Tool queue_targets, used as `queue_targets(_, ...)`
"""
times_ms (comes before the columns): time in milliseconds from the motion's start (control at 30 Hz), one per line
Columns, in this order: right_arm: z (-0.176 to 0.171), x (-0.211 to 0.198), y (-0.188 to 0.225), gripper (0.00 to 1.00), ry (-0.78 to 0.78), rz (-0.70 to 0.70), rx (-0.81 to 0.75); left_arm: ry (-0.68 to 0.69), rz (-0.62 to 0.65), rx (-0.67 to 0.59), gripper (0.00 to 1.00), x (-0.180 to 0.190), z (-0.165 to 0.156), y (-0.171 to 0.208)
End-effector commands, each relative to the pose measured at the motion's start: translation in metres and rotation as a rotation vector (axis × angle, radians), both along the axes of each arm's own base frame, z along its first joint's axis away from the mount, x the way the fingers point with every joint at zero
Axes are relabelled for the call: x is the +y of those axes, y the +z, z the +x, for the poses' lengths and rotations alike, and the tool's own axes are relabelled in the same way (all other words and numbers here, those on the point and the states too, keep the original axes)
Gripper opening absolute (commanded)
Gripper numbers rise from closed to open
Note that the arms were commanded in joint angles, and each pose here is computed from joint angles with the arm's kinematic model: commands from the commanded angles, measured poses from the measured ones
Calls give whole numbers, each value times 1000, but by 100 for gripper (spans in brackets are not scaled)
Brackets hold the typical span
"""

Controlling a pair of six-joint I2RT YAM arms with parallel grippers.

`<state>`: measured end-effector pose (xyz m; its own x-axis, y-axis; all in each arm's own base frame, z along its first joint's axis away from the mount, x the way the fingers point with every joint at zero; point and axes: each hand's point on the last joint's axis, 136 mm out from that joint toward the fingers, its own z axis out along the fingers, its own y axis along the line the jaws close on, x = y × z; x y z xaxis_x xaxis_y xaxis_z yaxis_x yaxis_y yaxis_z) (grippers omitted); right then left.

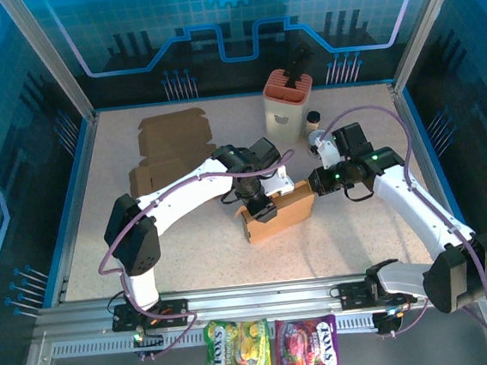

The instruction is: Fold the paper box

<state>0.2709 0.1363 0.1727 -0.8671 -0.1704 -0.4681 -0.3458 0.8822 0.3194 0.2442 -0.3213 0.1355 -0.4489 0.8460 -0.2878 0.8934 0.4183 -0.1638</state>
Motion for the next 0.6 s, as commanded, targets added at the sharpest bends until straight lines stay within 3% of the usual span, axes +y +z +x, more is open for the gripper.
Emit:
queue_targets(0,2,-6,6,3,-6,-73,-31,-12,4,-5,42,6,-1,9)
queue_targets(567,-16,-12,-13,0,-54,-147,-83,55,11,-28,41,10,12,7)
